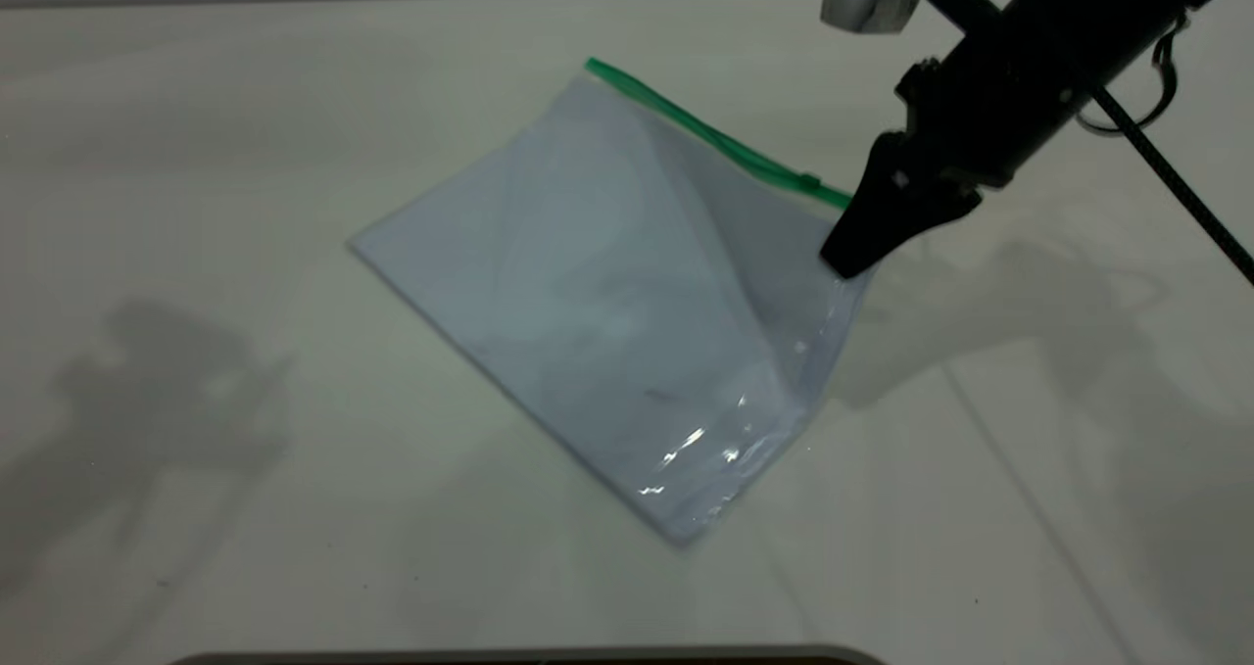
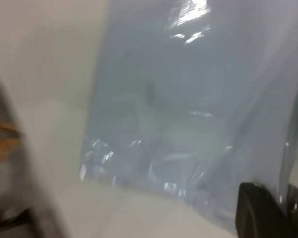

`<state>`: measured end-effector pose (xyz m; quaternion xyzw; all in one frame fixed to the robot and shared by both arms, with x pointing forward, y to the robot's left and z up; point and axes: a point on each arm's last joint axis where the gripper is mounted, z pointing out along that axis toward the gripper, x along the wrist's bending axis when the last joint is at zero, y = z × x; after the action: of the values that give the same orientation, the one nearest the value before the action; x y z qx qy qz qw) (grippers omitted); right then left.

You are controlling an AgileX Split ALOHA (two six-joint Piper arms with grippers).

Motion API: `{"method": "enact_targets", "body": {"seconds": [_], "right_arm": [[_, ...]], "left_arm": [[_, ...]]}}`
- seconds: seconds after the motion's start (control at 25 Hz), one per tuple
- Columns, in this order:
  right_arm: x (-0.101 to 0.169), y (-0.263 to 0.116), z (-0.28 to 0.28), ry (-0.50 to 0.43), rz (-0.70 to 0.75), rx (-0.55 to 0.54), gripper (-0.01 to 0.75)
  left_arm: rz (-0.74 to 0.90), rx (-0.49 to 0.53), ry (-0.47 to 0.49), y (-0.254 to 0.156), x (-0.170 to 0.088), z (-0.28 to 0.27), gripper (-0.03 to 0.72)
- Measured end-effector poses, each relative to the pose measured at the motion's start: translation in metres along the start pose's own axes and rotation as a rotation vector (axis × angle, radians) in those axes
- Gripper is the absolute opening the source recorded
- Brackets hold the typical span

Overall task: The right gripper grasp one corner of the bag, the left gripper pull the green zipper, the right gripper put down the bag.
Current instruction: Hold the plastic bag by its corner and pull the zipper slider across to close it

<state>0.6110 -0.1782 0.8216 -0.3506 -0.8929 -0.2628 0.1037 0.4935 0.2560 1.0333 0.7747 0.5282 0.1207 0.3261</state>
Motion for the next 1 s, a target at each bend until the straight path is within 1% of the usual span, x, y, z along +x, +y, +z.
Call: {"method": "enact_targets", "body": {"seconds": [0.12, 0.24, 0.32, 0.48, 0.6, 0.68, 0.76, 0.88, 1.0], "right_arm": [[-0.013, 0.019, -0.009, -0.108, -0.002, -0.06, 0.033], [-0.016, 0.043, -0.018, -0.157, -0.055, -0.116, 0.033], [-0.009, 0.054, -0.018, -0.141, -0.13, -0.106, 0.033], [0.016, 0.069, -0.011, -0.103, -0.26, -0.052, 0.033], [0.033, 0.08, -0.017, -0.103, -0.326, -0.052, 0.033], [0.04, 0.088, -0.027, -0.113, -0.354, -0.072, 0.033], [0.042, 0.092, -0.036, -0.135, -0.375, -0.085, 0.033], [0.033, 0.091, -0.045, -0.177, -0.361, -0.099, 0.033], [0.028, 0.088, -0.047, -0.179, -0.352, -0.086, 0.033]], "left_arm": [[0.002, 0.001, 0.001, 0.005, 0.003, 0.004, 0.513], [0.03, -0.007, -0.004, 0.015, 0.003, 0.009, 0.514], [0.061, -0.009, -0.016, 0.023, 0.0, 0.015, 0.515], [0.159, 0.005, -0.055, 0.043, -0.009, 0.037, 0.515], [0.245, 0.033, -0.089, 0.056, -0.014, 0.065, 0.515], [0.314, 0.057, -0.113, 0.064, -0.017, 0.088, 0.515], [0.406, 0.064, -0.138, 0.073, -0.023, 0.11, 0.515], [0.545, 0.069, -0.179, 0.085, -0.036, 0.144, 0.515], [0.7, 0.078, -0.245, 0.095, -0.052, 0.175, 0.515]]}}
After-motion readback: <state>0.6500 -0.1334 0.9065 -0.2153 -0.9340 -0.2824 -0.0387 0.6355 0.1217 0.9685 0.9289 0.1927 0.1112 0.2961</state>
